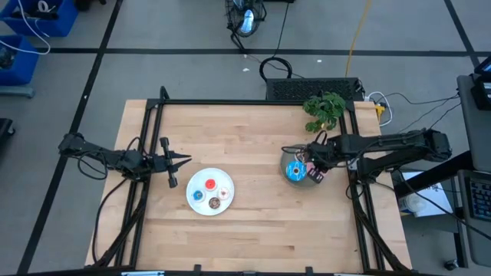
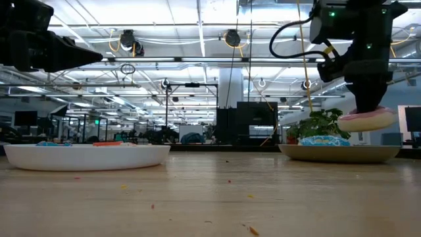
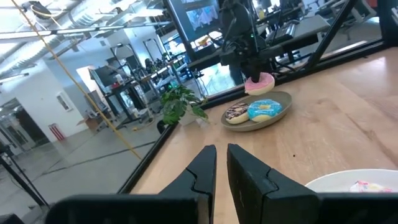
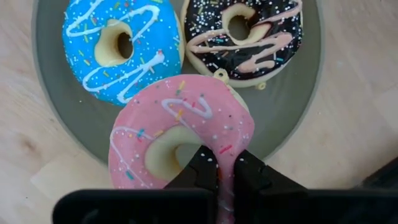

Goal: Pick & Place donuts
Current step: Put the big pink donut on the gray plate

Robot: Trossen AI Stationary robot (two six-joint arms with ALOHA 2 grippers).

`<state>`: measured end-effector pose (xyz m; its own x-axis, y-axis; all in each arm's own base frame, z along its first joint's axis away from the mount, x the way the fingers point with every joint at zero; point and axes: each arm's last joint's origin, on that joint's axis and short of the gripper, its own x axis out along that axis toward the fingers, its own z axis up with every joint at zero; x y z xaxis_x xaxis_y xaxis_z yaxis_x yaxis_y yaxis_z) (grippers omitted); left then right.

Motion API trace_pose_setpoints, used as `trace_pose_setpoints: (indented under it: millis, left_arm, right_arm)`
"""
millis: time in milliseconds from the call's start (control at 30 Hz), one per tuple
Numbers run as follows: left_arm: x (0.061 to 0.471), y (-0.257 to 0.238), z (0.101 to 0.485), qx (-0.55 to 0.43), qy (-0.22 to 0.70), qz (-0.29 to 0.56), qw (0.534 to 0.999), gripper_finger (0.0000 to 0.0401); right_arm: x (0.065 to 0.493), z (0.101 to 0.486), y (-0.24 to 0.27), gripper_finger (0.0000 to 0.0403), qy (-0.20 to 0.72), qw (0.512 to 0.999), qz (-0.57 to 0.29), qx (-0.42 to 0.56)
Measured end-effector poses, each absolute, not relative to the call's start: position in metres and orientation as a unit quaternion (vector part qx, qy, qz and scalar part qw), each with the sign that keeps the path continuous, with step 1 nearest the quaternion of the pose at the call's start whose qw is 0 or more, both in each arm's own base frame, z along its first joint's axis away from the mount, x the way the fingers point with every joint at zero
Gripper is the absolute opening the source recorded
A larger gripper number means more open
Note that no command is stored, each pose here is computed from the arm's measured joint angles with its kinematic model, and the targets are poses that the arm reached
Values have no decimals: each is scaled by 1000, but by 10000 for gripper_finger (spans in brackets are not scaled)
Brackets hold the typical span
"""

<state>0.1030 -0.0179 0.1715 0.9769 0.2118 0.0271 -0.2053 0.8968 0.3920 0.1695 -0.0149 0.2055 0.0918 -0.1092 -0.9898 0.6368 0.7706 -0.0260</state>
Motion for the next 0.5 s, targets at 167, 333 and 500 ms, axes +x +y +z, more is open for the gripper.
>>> trace_pose_setpoints:
  millis: [167,333,500]
  left_arm:
    - [103,-18,172,185,7,107,977,47]
    - [103,-18,172,184,6,107,977,47]
    - [103,-18,172,185,6,107,977,47]
  right_arm:
    - [169,205,-16,9,620,706,-268,215]
    - [174,194,-13,9,639,691,-270,202]
    - [176,177,-14,9,655,673,-283,193]
